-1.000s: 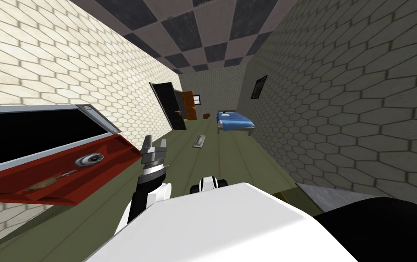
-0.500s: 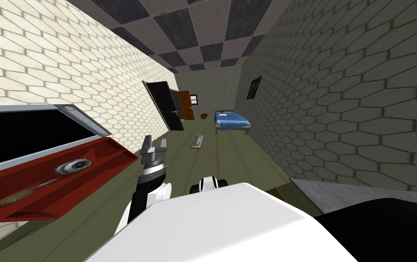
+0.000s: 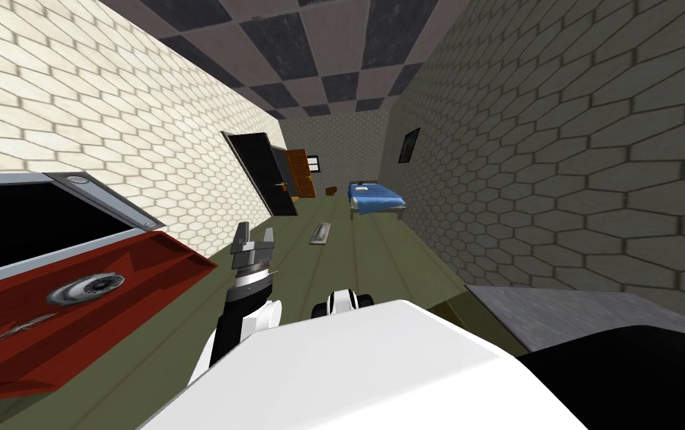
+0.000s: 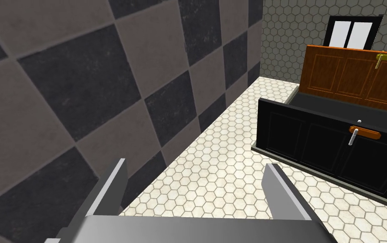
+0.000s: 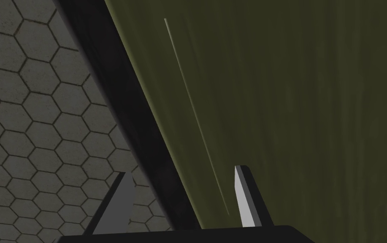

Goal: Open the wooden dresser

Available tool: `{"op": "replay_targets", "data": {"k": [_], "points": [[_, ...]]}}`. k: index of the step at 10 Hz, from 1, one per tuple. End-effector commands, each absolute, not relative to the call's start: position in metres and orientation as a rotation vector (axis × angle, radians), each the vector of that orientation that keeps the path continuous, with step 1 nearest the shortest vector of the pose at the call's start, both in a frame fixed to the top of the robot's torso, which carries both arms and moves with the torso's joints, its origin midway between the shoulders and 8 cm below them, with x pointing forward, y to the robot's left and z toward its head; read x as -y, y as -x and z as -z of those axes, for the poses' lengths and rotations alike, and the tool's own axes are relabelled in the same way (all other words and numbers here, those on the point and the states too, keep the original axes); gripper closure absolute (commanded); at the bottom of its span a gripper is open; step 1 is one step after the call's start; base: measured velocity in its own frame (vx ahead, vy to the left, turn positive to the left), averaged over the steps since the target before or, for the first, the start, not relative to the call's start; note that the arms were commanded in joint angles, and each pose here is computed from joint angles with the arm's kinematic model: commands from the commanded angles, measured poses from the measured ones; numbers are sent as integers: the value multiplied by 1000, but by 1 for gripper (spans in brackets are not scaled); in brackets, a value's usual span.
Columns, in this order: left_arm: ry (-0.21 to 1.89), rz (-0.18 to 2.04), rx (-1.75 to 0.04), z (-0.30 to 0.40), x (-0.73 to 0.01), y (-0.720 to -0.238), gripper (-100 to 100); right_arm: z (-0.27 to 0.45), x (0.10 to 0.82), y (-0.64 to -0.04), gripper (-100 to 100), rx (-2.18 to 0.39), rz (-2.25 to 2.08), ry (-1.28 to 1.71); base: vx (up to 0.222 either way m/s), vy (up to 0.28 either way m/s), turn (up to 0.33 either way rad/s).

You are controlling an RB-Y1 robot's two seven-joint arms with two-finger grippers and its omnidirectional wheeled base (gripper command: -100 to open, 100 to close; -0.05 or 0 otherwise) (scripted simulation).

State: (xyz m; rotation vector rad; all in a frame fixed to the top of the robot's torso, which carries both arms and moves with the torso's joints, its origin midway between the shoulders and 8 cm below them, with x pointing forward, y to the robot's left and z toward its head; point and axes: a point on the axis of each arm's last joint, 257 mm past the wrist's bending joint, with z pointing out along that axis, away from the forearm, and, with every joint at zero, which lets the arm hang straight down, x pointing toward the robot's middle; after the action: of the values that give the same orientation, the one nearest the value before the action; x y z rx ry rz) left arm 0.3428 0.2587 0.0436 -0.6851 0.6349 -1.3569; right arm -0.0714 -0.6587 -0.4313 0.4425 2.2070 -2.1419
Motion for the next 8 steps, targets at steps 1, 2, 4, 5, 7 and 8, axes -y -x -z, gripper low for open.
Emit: {"op": "replay_targets", "data": {"k": [1,2,4,5,7,8], "points": [[685,1357,-635,-44,-259,-343,0,436,655,52,100,-2211,2118,-401,13,8,-120],[685,1357,-635,-44,-259,-343,0,437,655,49,100,-2209,2108,-406,7,14,-9],[685,1357,-635,-44,-259,-343,0,442,650,13,100,-2189,2041,-386,11,21,-188],[685,1357,-635,-44,-259,-343,0,441,651,14,100,-2190,2051,-381,-7,3,-12],[685,1357,-635,-44,-259,-343,0,437,654,27,100,-2199,2089,-363,0,2,27],[685,1357,-635,-44,-259,-343,0,437,654,5,100,-2187,2072,-321,12,0,-245]]}}
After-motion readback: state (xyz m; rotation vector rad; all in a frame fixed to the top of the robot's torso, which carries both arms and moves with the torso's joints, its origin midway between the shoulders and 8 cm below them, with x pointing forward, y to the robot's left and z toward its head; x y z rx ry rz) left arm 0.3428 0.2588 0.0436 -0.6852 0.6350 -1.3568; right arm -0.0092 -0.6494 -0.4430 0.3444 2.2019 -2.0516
